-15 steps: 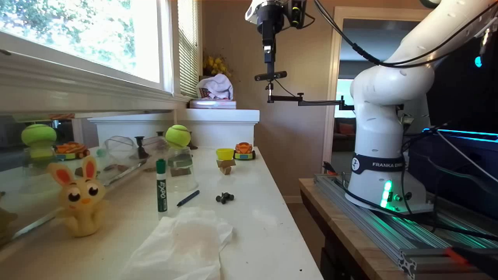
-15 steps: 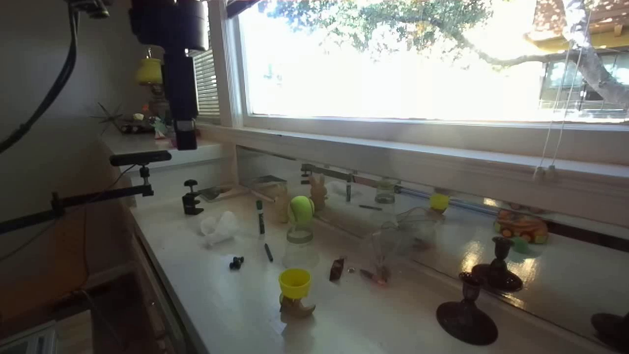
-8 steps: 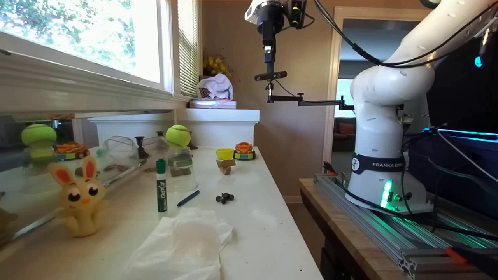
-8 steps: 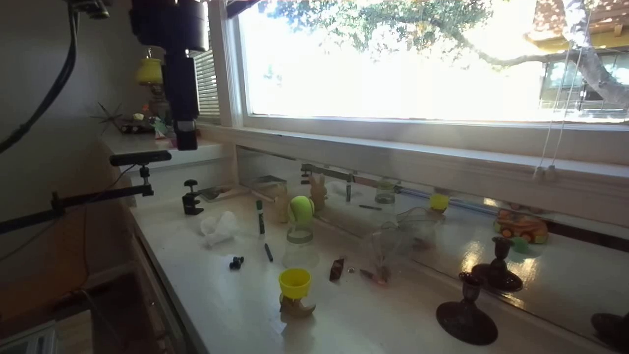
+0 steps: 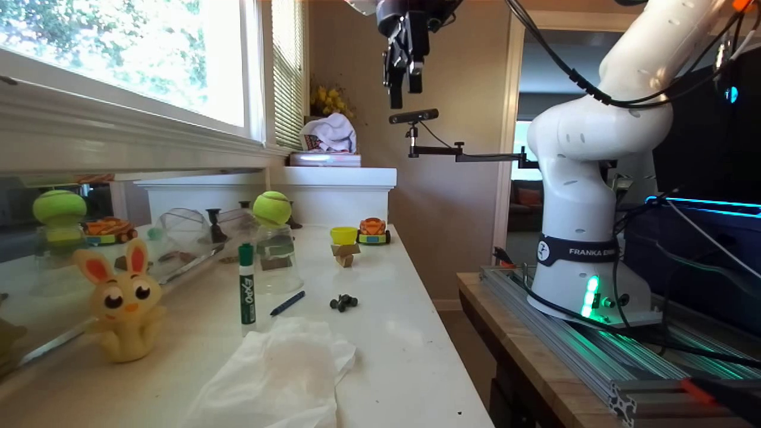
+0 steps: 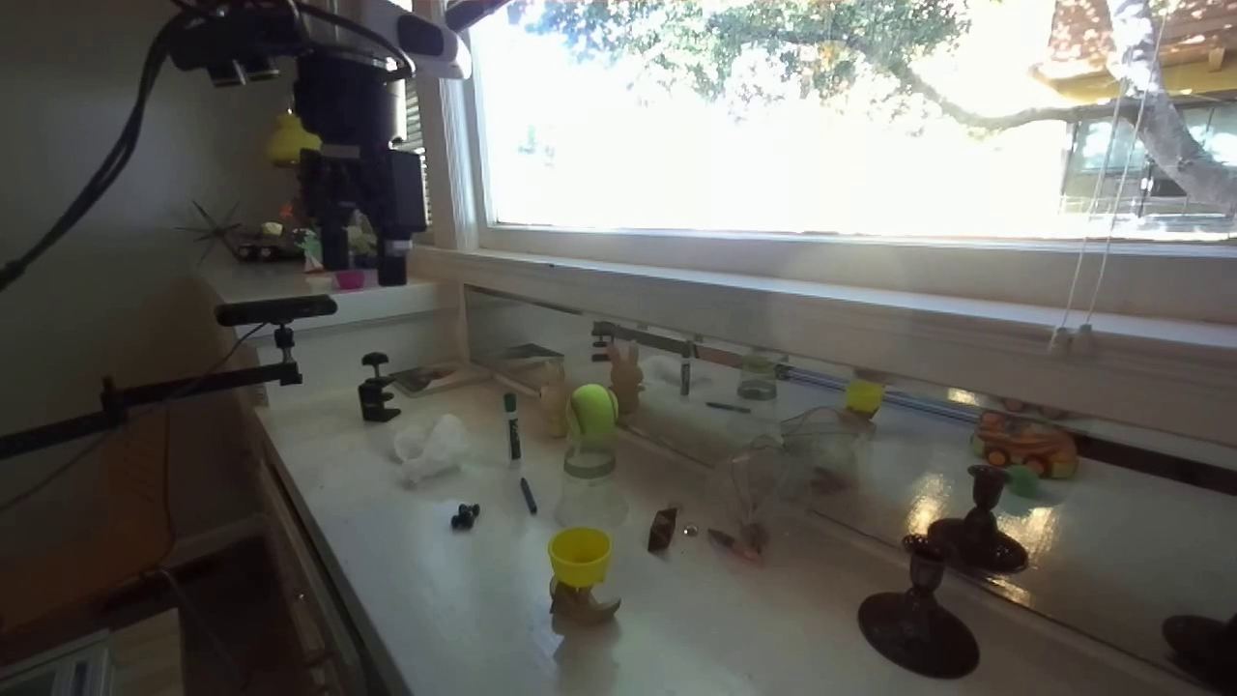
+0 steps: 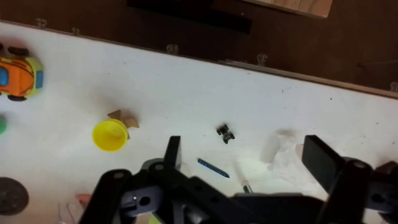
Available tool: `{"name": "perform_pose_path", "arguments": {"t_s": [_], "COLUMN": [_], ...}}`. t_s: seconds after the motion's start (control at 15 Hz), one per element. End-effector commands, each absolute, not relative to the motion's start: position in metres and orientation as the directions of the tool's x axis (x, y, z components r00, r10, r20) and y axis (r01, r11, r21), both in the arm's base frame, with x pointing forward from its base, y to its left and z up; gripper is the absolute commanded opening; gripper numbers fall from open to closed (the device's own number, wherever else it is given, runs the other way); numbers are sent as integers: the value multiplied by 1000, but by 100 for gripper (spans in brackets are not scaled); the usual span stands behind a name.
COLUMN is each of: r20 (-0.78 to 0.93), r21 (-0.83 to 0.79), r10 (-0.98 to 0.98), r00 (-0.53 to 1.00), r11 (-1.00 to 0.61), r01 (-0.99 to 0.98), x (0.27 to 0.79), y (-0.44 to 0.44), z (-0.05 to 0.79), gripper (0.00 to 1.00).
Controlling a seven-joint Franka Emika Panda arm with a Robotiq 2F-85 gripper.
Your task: Move the black object to the right then left.
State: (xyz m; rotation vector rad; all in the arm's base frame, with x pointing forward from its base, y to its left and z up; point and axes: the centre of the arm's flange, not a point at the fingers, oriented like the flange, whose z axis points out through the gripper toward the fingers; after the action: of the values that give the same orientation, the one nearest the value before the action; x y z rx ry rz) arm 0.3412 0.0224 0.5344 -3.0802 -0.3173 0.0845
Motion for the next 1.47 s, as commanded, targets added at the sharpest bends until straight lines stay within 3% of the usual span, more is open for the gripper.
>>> {"name": "perform_pose_path", "arguments": {"t_s": [0.0, 0.53, 1.0, 1.4], "r20": [-73, -118, -127, -127], "r21": [-18, -38, -85, -71], "r10": [393, 738, 915, 899], "r00": [917, 664, 383, 420], "r11": [-919, -672, -395, -431], "r01": [393, 740, 915, 900], "x": [384, 428, 441, 434], "y": [73, 187, 241, 236], "z": [545, 536, 529, 517], "gripper": [100, 100, 100, 100]}}
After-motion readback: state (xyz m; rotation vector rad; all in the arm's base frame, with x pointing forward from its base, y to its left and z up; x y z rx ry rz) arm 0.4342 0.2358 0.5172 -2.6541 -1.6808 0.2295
